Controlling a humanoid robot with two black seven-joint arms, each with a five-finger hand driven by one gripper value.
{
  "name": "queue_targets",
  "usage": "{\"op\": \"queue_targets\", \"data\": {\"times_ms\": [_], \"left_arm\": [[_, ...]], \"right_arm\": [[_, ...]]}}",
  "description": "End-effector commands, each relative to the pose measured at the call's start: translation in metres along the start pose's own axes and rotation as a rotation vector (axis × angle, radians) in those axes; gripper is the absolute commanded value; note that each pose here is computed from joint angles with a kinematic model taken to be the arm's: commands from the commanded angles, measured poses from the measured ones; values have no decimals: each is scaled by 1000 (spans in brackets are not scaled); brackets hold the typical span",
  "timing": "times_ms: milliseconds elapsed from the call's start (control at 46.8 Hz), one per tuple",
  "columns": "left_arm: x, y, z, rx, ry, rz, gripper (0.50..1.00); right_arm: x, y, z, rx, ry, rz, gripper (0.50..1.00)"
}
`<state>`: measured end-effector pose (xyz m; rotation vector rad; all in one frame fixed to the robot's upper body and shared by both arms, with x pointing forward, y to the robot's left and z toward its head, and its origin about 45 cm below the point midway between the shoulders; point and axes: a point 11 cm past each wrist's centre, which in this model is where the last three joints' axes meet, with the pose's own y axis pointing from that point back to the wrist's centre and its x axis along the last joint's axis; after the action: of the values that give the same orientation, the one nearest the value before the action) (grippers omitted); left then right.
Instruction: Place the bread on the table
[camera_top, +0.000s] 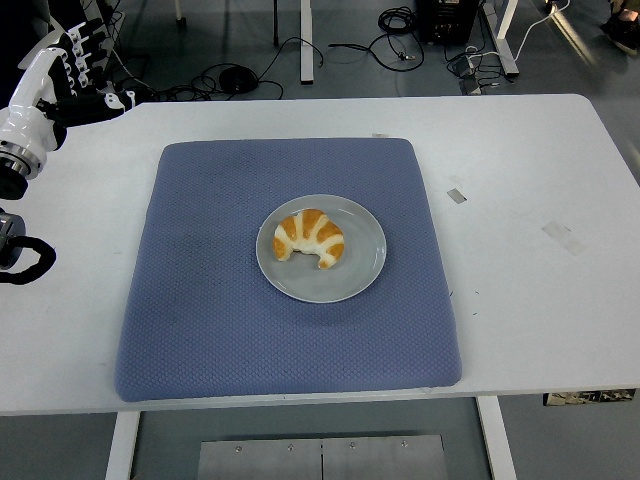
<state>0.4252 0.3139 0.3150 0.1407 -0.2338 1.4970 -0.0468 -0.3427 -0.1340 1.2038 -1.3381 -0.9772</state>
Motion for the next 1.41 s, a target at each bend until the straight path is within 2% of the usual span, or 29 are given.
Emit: {"op": "queue_targets", "data": {"times_ms": [0,1389], "left_arm": [[0,0,-1,-1,-10,1,974],[0,-4,12,-8,-9,-4,983]], "right_arm": [[0,0,0,0,0,0,1000],[0,0,0,0,0,0,1000]]}}
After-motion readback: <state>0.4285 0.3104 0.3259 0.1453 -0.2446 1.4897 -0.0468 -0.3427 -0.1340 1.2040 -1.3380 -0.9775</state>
